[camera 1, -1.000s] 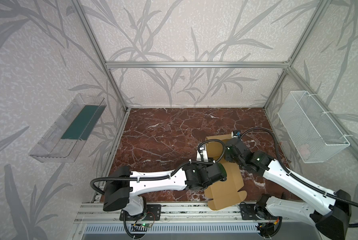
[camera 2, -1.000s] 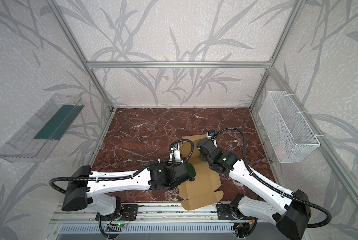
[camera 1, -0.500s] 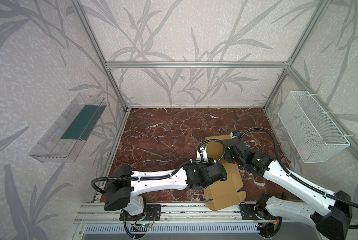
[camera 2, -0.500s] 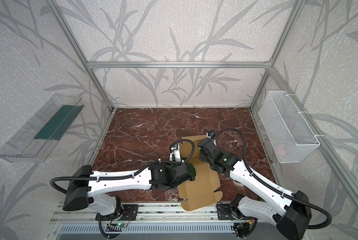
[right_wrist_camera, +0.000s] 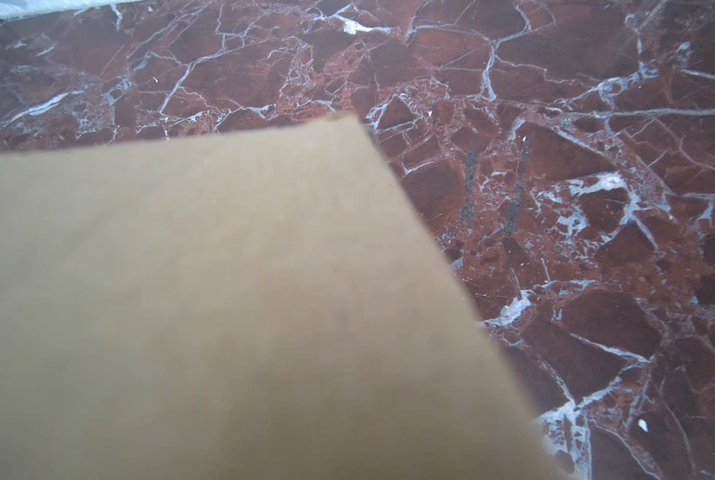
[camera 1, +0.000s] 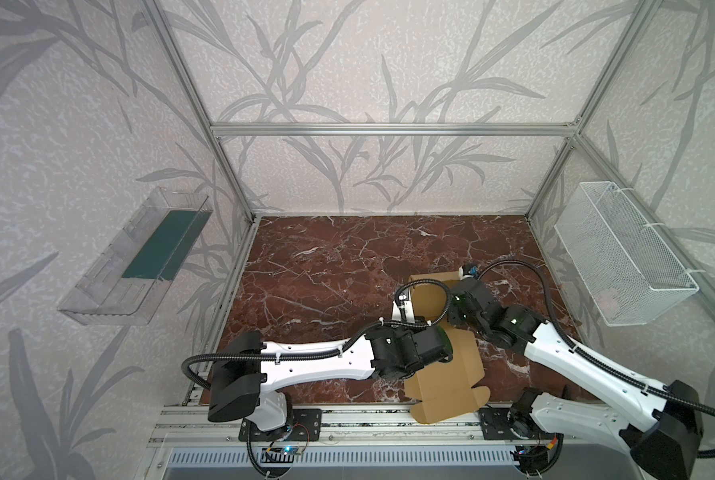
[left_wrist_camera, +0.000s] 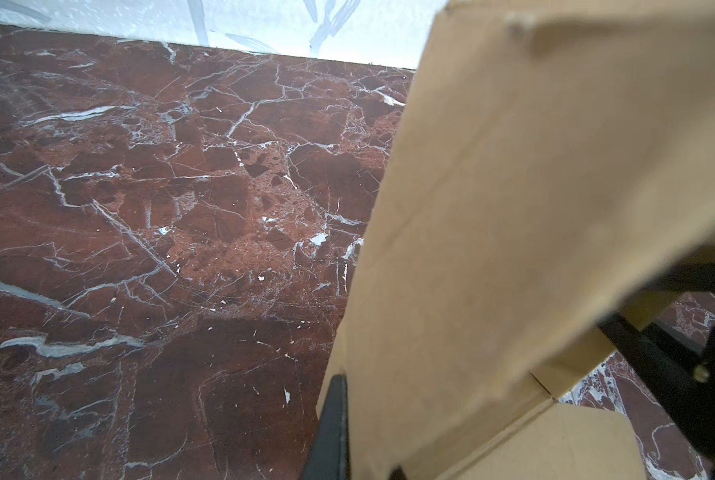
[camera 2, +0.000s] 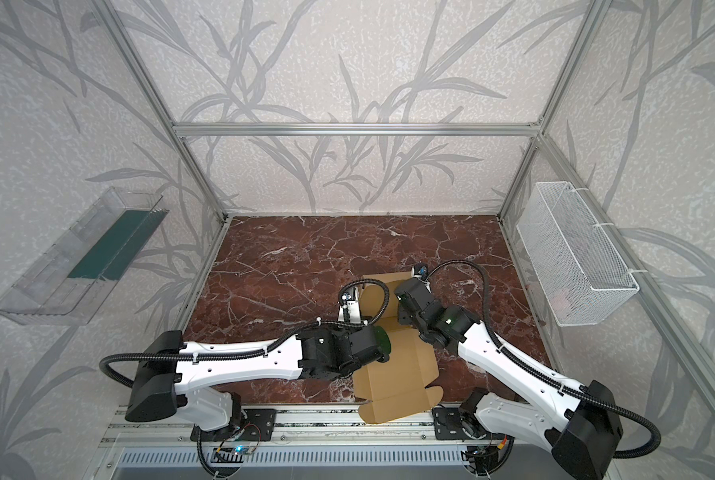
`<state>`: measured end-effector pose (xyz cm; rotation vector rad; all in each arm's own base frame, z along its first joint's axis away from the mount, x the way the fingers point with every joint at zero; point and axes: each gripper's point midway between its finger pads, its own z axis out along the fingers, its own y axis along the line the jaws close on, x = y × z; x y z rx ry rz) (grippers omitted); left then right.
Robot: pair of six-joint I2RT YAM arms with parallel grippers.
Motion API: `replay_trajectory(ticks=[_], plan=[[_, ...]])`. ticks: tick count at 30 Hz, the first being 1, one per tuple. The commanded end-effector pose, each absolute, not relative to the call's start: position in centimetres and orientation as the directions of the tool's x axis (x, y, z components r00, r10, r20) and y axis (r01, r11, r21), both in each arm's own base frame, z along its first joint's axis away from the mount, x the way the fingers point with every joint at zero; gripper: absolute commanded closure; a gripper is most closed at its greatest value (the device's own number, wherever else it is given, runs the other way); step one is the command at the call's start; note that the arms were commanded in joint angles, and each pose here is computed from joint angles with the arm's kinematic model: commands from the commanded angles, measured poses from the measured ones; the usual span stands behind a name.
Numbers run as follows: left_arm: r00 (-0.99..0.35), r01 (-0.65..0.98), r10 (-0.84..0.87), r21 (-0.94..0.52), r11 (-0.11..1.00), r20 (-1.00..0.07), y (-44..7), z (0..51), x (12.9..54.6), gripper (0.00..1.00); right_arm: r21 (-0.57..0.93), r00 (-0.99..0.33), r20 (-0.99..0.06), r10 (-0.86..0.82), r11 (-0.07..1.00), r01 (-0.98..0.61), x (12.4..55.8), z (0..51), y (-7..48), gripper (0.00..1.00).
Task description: Fold the paper box
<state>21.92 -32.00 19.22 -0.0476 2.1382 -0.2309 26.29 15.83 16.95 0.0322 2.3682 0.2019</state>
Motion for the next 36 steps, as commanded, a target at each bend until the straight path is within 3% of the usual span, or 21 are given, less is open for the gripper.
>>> replay_trajectory(ticks=[1, 6, 13, 21, 36], plan=[[-0.532, 0.057, -0.271, -0.353, 0.934, -0.802, -34.3, 22.3, 21.9, 1.0, 0.224, -0.737, -0.667, 0.11, 0.973, -0.058, 25.9, 16.6, 17.1, 0.8], [-0.535, 0.054, -0.267, -0.347, 0.936, -0.802, -34.3, 22.1, 21.9, 1.0, 0.236, -0.734, -0.668, 0.124, 0.97, -0.051, 25.7, 16.9, 16.8, 0.77], [-0.54, 0.03, -0.247, -0.312, 0.95, -0.805, -33.8, 20.9, 22.3, 1.0, 0.333, -0.725, -0.667, 0.172, 0.939, -0.084, 24.2, 18.8, 16.9, 0.54], [-0.552, -0.005, -0.234, -0.278, 0.961, -0.8, -32.8, 19.3, 23.2, 1.0, 0.354, -0.715, -0.683, 0.149, 0.924, -0.145, 21.7, 20.5, 16.6, 0.39], [-0.559, -0.02, -0.218, -0.249, 0.968, -0.8, -31.6, 18.5, 24.0, 1.0, 0.321, -0.673, -0.73, 0.122, 0.93, -0.18, 19.5, 23.4, 13.8, 0.3]])
